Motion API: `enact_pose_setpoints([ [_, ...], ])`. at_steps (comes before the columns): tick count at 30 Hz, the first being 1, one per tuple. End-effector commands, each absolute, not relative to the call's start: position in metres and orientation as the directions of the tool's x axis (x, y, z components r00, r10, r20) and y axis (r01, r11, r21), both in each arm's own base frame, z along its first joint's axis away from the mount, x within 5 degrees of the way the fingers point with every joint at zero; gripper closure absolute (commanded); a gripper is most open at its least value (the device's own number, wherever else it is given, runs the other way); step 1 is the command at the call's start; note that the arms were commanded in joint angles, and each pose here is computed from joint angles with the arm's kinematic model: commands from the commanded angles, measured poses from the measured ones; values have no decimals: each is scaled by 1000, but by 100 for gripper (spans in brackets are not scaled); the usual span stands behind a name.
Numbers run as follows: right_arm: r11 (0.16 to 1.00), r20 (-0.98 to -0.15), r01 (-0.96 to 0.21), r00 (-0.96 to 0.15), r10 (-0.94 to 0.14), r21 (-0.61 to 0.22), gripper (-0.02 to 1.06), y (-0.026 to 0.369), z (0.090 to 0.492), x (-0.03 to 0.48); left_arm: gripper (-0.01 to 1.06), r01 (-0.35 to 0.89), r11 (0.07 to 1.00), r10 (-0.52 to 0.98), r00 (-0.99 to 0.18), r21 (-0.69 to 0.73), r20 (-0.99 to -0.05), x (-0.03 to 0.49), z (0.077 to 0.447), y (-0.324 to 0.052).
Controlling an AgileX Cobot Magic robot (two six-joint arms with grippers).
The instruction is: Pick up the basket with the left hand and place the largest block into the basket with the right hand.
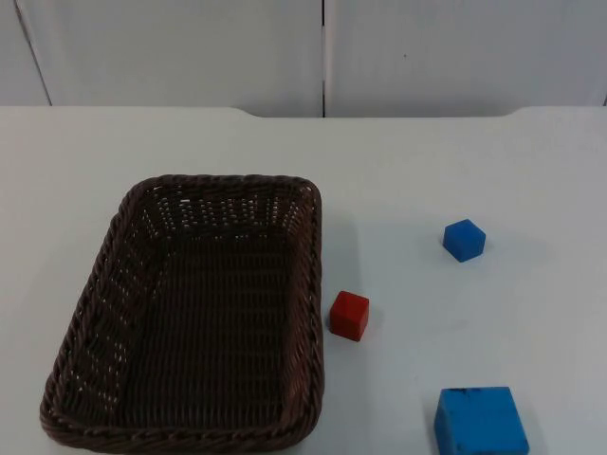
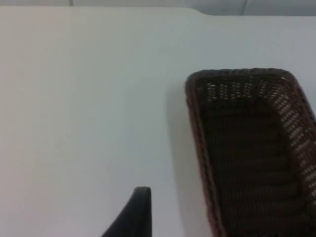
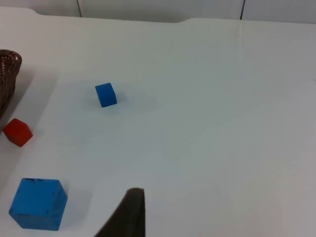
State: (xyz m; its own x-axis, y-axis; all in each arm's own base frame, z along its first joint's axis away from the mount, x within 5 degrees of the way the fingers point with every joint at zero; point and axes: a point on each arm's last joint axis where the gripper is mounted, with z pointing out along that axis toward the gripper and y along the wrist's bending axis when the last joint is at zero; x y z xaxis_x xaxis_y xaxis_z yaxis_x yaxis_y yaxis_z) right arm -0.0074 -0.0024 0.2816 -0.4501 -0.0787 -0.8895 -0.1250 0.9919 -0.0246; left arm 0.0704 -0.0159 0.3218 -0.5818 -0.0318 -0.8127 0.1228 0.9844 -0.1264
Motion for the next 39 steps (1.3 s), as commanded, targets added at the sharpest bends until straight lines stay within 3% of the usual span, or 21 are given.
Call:
enact_pose_setpoints([
  [1,992,-888,-120,-452,-81,-30,-1,-2,280,-7,0,141,978,-42,-585,-153,-810,83,328,-18],
  [9,992,-888,-120,-452,-81,-30,-1,-2,280,-7,0,161,967,-33,-688,-197,-725,138,338,-20],
  [19,992,-888,-120,-452,-81,-30,-1,-2,280,-7,0,218,943,-12,-733,-251,-680,178,338,-26],
  [29,992,-888,-120,-452,-81,-30,-1,-2,280,-7,7,243,912,-13,-788,-330,-615,208,318,-32],
  [39,992,-888,-120,-452,-81,-30,-1,-2,280,-7,7,271,904,33,-816,-332,-577,236,292,-51],
])
